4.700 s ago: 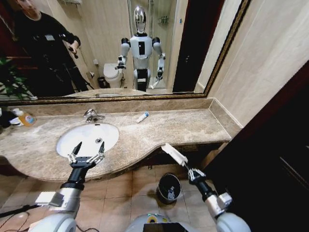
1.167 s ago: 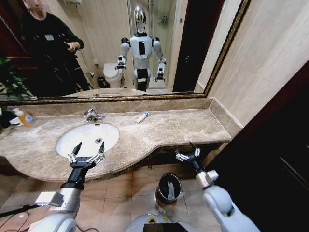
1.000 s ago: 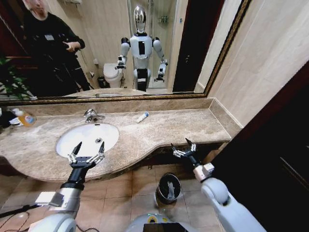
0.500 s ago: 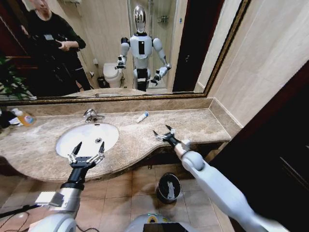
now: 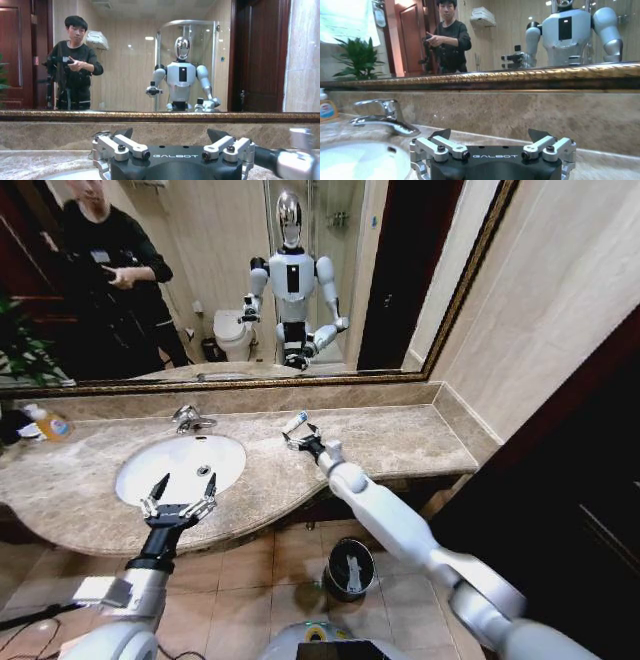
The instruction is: Pick up the trash from the sink and place it in the trash bin.
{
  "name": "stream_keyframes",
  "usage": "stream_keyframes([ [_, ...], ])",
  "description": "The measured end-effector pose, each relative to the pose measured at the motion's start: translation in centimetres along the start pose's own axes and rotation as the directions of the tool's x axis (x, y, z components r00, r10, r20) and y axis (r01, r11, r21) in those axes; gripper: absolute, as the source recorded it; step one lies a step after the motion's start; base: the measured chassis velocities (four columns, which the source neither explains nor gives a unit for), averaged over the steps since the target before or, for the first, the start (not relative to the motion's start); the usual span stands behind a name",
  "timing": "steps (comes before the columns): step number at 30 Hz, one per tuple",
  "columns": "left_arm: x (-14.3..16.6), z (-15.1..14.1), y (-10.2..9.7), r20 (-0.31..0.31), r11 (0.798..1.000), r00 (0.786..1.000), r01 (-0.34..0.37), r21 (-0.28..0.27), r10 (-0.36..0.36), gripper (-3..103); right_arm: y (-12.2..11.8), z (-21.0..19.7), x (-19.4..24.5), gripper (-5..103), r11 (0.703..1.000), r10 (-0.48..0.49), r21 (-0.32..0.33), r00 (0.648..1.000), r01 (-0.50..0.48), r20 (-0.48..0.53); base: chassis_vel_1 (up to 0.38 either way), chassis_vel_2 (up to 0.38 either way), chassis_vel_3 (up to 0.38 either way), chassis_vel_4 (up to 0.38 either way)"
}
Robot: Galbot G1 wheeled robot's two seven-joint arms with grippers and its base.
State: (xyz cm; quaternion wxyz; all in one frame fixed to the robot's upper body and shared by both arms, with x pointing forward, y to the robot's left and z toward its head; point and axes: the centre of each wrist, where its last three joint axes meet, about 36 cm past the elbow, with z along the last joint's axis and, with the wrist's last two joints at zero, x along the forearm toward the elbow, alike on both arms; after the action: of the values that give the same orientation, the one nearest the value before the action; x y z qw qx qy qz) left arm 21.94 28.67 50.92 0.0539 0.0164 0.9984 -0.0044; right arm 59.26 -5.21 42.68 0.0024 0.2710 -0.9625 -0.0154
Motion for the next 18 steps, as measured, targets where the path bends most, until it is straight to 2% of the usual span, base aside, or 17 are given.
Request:
stream_keyframes([
  [7, 0.0, 0.0, 0.0, 0.000, 1.000, 1.000, 0.000, 0.000, 0.000, 100, 1.3, -0.3, -4.4, 100, 0.997, 0.072, 0.015, 0.997, -0.071, -0.039, 0.000, 0.000, 0.000, 0.000],
  [12, 0.0, 0.0, 0.0, 0.000, 1.000, 1.000, 0.000, 0.000, 0.000, 100, 1.3, -0.1, -5.8, 100, 0.994, 0.110, 0.022, 0.992, -0.108, -0.070, 0.000, 0.000, 0.000, 0.000],
  [15, 0.0, 0.0, 0.0, 0.000, 1.000, 1.000, 0.000, 0.000, 0.000, 100, 0.4, 0.1, -5.9, 100, 0.989, 0.146, 0.032, 0.985, -0.144, -0.090, 0.000, 0.000, 0.000, 0.000],
  [16, 0.0, 0.0, 0.0, 0.000, 1.000, 1.000, 0.000, 0.000, 0.000, 100, -0.8, 0.3, -5.5, 100, 0.981, 0.193, 0.044, 0.976, -0.189, -0.100, 0.000, 0.000, 0.000, 0.000],
  [18, 0.0, 0.0, 0.0, 0.000, 1.000, 1.000, 0.000, 0.000, 0.000, 100, -1.8, 0.7, -5.1, 100, 0.972, 0.233, 0.055, 0.966, -0.228, -0.111, 0.000, 0.000, 0.000, 0.000],
])
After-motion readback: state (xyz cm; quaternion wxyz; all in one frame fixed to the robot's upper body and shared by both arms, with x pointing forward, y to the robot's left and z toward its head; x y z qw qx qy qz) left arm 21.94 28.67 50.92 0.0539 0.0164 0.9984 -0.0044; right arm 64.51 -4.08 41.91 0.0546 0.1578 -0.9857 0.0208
